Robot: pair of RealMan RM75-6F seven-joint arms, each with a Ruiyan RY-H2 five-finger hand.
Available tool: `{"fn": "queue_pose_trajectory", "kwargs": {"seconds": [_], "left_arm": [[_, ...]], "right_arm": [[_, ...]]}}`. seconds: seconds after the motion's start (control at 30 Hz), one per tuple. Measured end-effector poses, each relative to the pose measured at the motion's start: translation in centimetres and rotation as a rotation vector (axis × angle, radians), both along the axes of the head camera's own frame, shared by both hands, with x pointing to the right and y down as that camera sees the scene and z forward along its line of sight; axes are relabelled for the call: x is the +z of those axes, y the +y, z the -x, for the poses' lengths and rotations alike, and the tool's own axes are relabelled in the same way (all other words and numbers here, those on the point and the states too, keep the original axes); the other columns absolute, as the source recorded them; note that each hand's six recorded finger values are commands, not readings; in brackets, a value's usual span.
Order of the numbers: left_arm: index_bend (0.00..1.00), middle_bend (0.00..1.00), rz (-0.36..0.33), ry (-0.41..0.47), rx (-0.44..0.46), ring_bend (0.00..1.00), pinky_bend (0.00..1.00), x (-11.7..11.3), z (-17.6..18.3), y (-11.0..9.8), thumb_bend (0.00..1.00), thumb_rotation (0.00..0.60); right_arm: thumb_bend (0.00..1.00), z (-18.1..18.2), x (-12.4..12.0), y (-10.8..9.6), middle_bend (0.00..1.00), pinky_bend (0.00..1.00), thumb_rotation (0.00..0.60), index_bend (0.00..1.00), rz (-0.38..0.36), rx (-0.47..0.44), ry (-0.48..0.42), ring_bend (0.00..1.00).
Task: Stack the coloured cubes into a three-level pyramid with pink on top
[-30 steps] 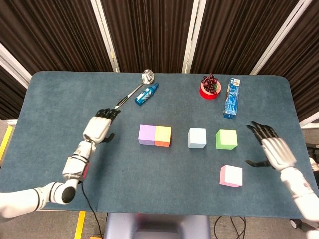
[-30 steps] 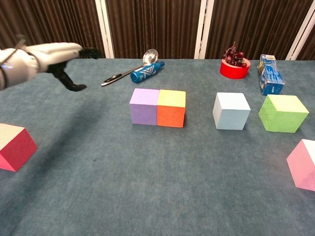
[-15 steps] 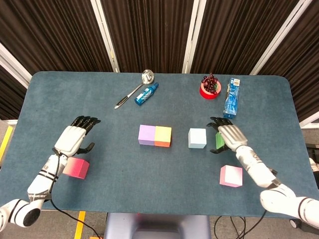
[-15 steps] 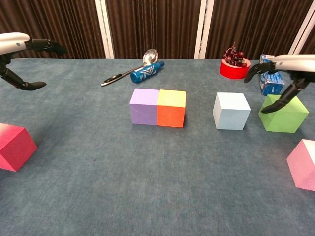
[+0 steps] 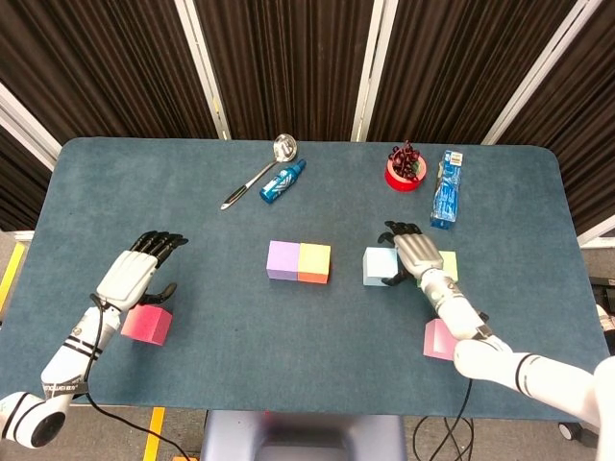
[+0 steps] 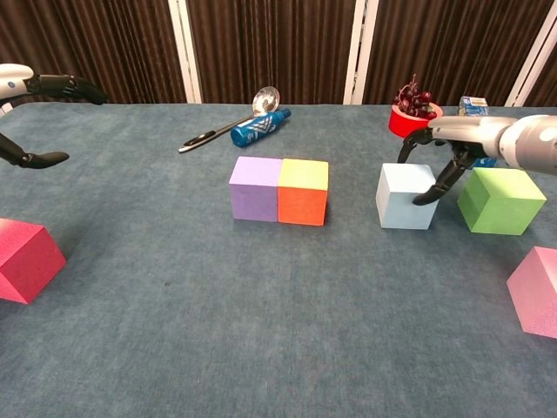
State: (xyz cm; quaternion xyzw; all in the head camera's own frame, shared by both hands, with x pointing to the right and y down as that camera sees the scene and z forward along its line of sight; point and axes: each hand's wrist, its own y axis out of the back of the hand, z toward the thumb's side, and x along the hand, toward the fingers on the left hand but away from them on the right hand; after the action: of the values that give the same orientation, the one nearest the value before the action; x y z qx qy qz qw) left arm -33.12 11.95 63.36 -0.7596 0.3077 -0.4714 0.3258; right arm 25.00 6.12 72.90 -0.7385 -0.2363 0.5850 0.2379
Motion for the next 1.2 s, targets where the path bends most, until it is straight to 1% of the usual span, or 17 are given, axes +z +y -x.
{"fn": "queue_pose_trajectory", "kwargs": {"seconds": [0.17,0.27,0.53,0.83,1.2], "left_arm": [[0.14,0.10,0.000,0.015,-0.005,0.07,0.07,-0.2,0.2,0.2,0.38,0.600],[0.14,0.10,-0.002,0.021,-0.012,0.07,0.08,-0.4,0.5,0.3,0.38,0.600],[0.14,0.10,0.001,0.036,-0.021,0.07,0.07,-0.7,0.9,0.7,0.38,0.600],[0.14,0.10,0.003,0.043,-0.034,0.07,0.07,-0.8,1.4,0.8,0.38,0.600],[0.13,0.09,0.016,0.053,-0.040,0.06,0.07,-0.6,1.8,0.9,0.38,0.600]], "right_arm": [[0.34,1.0,0.8,-0.3,0.15,0.09,0.600,0.52,0.010,-0.002,0.014,0.00],[0.35,1.4,0.5,-0.3,0.17,0.09,0.600,0.56,0.004,0.004,0.003,0.00],[0.35,3.5,-0.5,-0.4,0.17,0.09,0.600,0.56,0.000,0.012,-0.035,0.00],[0.36,6.5,0.3,-0.3,0.17,0.09,0.600,0.56,0.008,0.005,-0.054,0.00],[0.35,7.5,0.4,-0.5,0.17,0.09,0.600,0.55,0.013,0.024,-0.054,0.00]]}}
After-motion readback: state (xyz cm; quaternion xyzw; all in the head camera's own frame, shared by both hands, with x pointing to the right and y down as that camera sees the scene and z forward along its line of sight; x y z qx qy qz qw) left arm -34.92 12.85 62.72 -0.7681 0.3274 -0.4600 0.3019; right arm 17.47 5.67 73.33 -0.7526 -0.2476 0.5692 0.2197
